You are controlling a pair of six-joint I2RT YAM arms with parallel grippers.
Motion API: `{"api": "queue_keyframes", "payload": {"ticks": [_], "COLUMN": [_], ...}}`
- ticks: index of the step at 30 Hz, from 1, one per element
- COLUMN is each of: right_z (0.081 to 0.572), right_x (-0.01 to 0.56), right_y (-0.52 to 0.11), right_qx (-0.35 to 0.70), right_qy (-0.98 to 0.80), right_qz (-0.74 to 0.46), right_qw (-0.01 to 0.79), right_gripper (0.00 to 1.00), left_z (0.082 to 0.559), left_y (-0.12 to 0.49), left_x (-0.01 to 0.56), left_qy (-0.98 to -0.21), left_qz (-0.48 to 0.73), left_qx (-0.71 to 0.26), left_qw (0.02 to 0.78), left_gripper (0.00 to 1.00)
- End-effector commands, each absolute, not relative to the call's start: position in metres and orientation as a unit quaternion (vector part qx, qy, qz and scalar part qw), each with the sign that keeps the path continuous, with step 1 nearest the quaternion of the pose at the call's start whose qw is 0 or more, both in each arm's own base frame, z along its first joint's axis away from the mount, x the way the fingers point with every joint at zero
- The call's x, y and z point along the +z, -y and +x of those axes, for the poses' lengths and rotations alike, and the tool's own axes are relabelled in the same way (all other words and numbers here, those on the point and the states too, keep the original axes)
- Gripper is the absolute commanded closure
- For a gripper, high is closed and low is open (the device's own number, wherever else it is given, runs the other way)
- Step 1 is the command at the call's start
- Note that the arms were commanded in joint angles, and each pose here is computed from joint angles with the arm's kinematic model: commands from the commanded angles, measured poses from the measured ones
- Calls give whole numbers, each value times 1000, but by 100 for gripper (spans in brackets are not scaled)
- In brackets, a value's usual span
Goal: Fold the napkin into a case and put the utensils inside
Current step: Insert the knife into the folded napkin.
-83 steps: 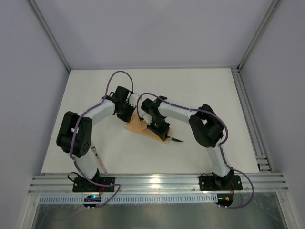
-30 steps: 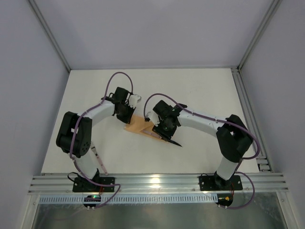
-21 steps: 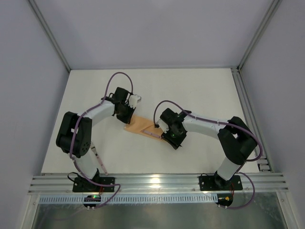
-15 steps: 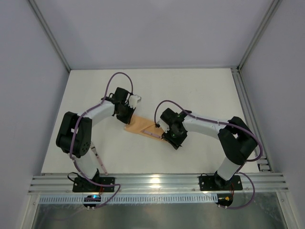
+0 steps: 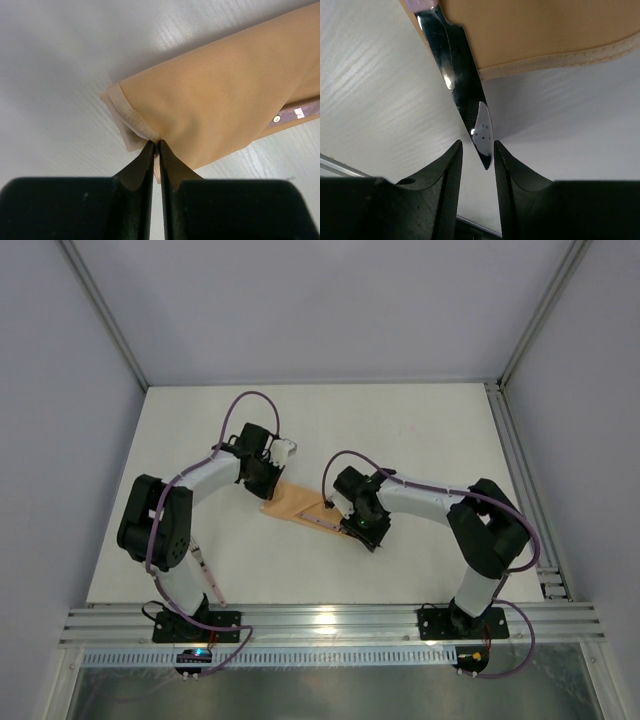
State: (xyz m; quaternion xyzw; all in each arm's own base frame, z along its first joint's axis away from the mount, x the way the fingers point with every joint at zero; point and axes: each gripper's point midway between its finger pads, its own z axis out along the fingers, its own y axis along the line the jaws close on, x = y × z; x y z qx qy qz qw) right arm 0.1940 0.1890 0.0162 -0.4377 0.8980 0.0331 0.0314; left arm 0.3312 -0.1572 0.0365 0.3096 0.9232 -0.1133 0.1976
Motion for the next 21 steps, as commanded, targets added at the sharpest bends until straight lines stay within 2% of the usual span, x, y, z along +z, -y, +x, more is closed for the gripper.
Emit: {"api": "queue_keyframes", "payload": {"ticks": [1, 6, 14, 21], "right_z": [212, 220, 221, 224], "right_x": [27, 31, 35, 42], "right_y": [-203, -204, -209, -214], "right_qx": [35, 23, 32, 30], "right_qy": [-893, -894, -886, -868], "right_qz": [-444, -444, -458, -492], "right_qw": [56, 60, 61, 67], "right_gripper": [66, 71, 86, 86], "left_z": [333, 333, 333, 335], "left_y": [163, 164, 164, 166], "left_x": [56, 57, 59, 61], "left_qy": [-913, -913, -912, -910], "left_qz": [317, 316, 318, 318], "left_qx": [-126, -128, -129, -133], "left_qw": [224, 224, 227, 229], "left_gripper": [91, 91, 91, 91]}}
